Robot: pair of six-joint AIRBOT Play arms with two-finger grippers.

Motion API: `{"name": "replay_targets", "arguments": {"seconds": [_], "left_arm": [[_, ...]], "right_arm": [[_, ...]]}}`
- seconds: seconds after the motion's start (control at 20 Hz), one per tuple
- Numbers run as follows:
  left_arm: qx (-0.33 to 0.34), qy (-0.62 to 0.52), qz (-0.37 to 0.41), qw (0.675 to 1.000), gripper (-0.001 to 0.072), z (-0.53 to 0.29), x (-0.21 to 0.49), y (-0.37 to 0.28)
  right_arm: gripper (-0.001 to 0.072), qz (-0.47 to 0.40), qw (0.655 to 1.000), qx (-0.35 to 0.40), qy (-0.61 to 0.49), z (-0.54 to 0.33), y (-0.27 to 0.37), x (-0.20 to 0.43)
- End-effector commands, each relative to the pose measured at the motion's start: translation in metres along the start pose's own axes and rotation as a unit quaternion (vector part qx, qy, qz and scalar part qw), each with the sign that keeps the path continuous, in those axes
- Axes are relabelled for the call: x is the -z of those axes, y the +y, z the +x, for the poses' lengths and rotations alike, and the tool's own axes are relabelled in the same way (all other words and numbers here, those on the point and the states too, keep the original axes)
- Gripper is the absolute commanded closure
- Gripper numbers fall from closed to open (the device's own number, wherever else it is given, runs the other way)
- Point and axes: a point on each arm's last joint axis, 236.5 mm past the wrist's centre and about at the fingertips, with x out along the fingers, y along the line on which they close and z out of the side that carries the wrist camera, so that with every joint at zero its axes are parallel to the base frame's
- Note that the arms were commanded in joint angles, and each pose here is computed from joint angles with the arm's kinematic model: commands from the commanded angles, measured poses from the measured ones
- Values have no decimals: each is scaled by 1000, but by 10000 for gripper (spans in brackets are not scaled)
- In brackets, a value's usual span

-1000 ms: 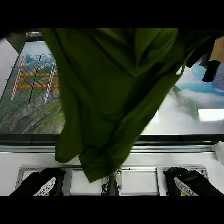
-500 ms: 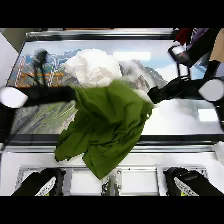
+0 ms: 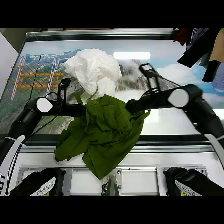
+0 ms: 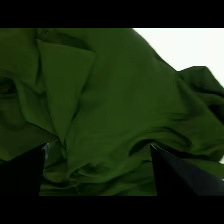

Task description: Fold the clothes and pants, and hang the long-sleeved shirts on hangers.

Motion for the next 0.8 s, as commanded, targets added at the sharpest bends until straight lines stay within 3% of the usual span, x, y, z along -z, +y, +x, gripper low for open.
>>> {"name": "replay_targets", "arguments": {"seconds": [0.0, 0.45, 0.5, 0.7, 0.75], "left_arm": [[-6, 11, -18, 1000, 690, -1, 4, 13], [-9, 9, -26, 1000, 690, -4, 3, 18], [-9, 8, -26, 1000, 690, -4, 3, 18], [-9, 7, -26, 1000, 690, -4, 2, 19], [-9, 7, -26, 1000, 690, -4, 2, 19]], "right_arm": [[2, -1, 999, -33, 8, 63, 42, 1], [4, -12, 997, -33, 69, 174, 52, 0], [54, -12, 997, -33, 69, 176, 52, -1], [464, -44, 996, -3, 77, 176, 36, 1], [507, -53, 995, 7, 84, 175, 31, 5]]}}
